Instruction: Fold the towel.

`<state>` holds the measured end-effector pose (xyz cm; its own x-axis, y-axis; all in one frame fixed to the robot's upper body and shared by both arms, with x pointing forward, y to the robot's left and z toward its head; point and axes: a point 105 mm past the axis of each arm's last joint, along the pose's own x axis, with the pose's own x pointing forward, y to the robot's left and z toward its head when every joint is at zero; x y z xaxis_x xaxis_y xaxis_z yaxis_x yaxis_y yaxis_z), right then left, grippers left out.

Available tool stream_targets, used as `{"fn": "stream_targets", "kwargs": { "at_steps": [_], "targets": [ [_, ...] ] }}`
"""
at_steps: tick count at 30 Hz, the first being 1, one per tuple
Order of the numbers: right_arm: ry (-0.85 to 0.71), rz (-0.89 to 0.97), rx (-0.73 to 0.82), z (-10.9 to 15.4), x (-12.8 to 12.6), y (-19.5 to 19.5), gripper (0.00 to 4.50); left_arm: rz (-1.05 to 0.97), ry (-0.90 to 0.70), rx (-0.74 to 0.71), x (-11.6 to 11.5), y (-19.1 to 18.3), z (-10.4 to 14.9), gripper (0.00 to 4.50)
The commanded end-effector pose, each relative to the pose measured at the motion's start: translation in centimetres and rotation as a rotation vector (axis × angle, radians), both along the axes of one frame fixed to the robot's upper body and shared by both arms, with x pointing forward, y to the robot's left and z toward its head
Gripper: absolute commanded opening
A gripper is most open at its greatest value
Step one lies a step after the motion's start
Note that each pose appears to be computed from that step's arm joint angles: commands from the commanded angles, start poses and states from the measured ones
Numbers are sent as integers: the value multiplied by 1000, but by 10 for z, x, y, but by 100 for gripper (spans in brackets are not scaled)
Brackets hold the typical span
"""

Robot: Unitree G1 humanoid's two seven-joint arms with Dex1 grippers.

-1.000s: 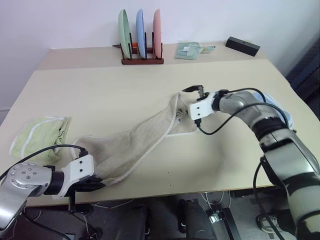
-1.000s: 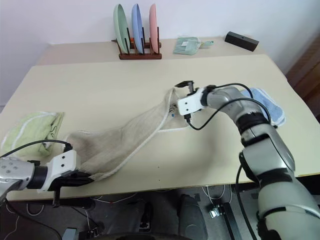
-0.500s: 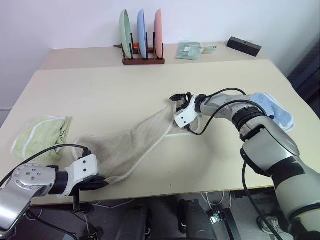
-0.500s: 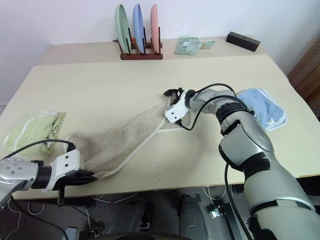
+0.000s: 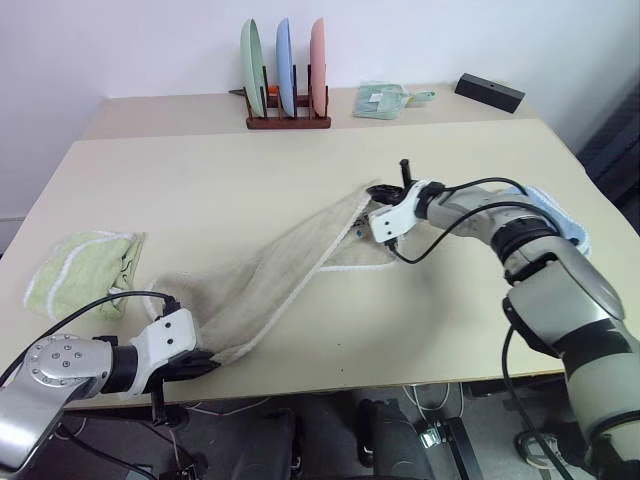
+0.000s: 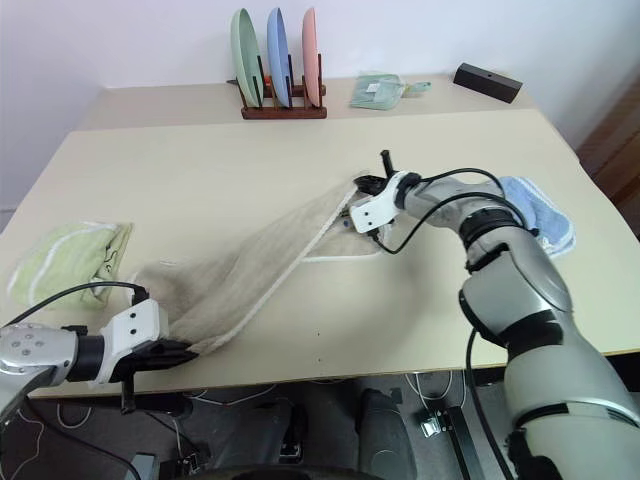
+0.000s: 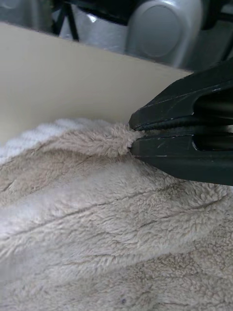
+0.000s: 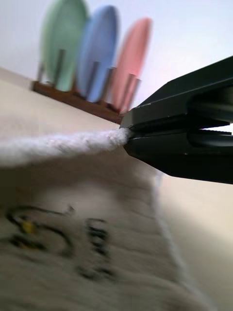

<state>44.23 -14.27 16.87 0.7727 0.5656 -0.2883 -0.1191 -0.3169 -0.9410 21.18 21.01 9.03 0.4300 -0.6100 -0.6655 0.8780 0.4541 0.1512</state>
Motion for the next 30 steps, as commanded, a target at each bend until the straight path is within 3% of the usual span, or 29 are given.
{"fn": "stream_targets", "kwargs": {
  "at_steps": [1, 3, 7, 10, 13, 17, 19, 22, 25, 27, 30],
  "targets": [
    [83, 6, 51, 10, -11, -17, 6, 29, -90, 24, 13, 7, 11, 0],
    [145, 13, 46, 6, -20, -26, 6, 37, -109, 24, 17, 9, 14, 0],
    [446, 13, 6, -30, -72, -63, 6, 31, -126, -7, 25, 6, 20, 0],
    [568, 46, 38, -38, -99, -51, 6, 11, -118, -16, 25, 2, 19, 0],
    [581, 54, 86, -38, -106, -37, 6, 1, -119, -22, 28, -1, 20, 0],
    [473, 5, 121, -19, -90, -33, 6, 13, -193, -81, 45, -7, 33, 0],
    [342, -47, 152, 8, -69, -36, 6, 80, -328, -134, 75, -7, 56, 0],
    [186, -99, 170, 42, -46, -42, 6, 162, -518, -100, 117, 4, 86, 0],
    [109, -128, 156, 65, -35, -48, 6, 209, -646, -123, 144, 10, 119, 0],
    [92, -131, 143, 73, -32, -51, 6, 214, -690, -154, 152, 12, 136, 0],
    [105, -116, 137, 73, -34, -51, 6, 205, -698, -153, 154, 15, 141, 0]
  ]
}}
